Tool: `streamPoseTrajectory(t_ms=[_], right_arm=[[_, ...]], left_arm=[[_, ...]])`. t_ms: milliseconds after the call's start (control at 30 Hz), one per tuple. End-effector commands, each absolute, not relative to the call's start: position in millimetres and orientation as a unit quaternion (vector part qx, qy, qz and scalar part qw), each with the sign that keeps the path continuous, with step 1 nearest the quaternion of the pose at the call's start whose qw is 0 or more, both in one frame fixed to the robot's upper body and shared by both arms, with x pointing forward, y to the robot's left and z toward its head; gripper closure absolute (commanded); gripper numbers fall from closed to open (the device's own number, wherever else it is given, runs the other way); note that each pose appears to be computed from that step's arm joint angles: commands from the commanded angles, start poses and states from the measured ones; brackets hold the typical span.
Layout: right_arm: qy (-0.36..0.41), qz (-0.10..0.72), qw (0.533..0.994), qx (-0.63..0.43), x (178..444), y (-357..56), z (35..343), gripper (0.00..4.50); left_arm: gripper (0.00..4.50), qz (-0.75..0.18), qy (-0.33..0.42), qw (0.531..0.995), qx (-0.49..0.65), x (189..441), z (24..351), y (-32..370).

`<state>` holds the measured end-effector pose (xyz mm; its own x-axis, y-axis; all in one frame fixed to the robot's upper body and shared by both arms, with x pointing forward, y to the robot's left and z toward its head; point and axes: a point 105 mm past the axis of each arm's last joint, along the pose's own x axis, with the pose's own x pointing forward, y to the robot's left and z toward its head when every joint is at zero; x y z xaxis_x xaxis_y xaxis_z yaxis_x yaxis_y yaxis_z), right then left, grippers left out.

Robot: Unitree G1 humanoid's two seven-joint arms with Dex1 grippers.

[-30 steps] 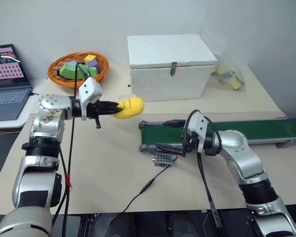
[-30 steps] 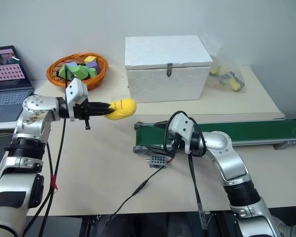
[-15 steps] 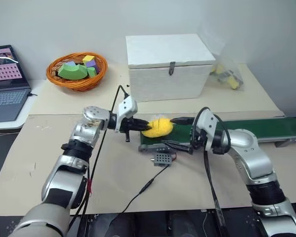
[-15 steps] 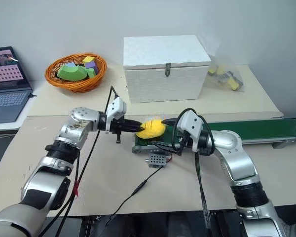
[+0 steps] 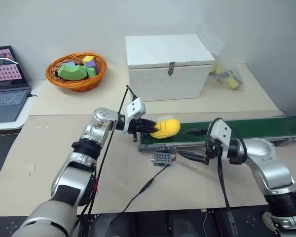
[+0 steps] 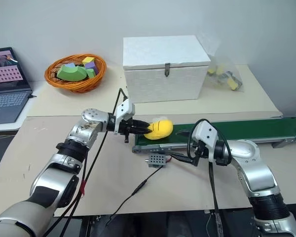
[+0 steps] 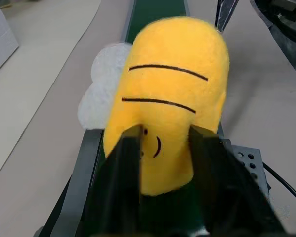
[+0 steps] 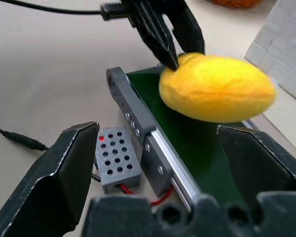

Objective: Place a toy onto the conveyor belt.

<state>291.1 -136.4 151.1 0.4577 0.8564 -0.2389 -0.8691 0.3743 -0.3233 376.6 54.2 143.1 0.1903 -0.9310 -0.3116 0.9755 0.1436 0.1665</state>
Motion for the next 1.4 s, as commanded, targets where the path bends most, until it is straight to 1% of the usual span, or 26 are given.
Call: streamPoseTrajectory(t_ms=[33,67,333,500,700,933,1100,1400], right_arm=[[-0.009,0.522,0.829,-0.199,289,-133,164,0.00],[-0.007,0.522,0.830,-0.198,289,-134,164,0.00],[-0.003,0.519,0.832,-0.196,292,-136,163,0.00],[-0.003,0.517,0.833,-0.198,293,-136,163,0.00],[-0.002,0.517,0.833,-0.198,294,-138,163,0.00],[-0.002,0.518,0.831,-0.202,297,-138,164,0.00],[-0.003,0.521,0.829,-0.202,299,-137,164,0.00],[-0.003,0.535,0.823,-0.191,296,-133,164,0.00]], left_arm=[[1.36,-0.629,0.029,0.754,0.190,381,164,50],[0.99,-0.629,0.026,0.755,0.185,381,167,50],[0.99,-0.611,-0.010,0.769,0.189,383,193,64],[0.99,-0.600,-0.033,0.778,0.185,371,206,77],[0.99,-0.555,-0.044,0.812,0.175,362,216,106],[0.99,-0.560,-0.028,0.815,0.145,336,219,126],[0.99,-0.594,0.002,0.794,0.126,314,215,132],[0.99,-0.591,0.018,0.798,0.114,313,211,136]])
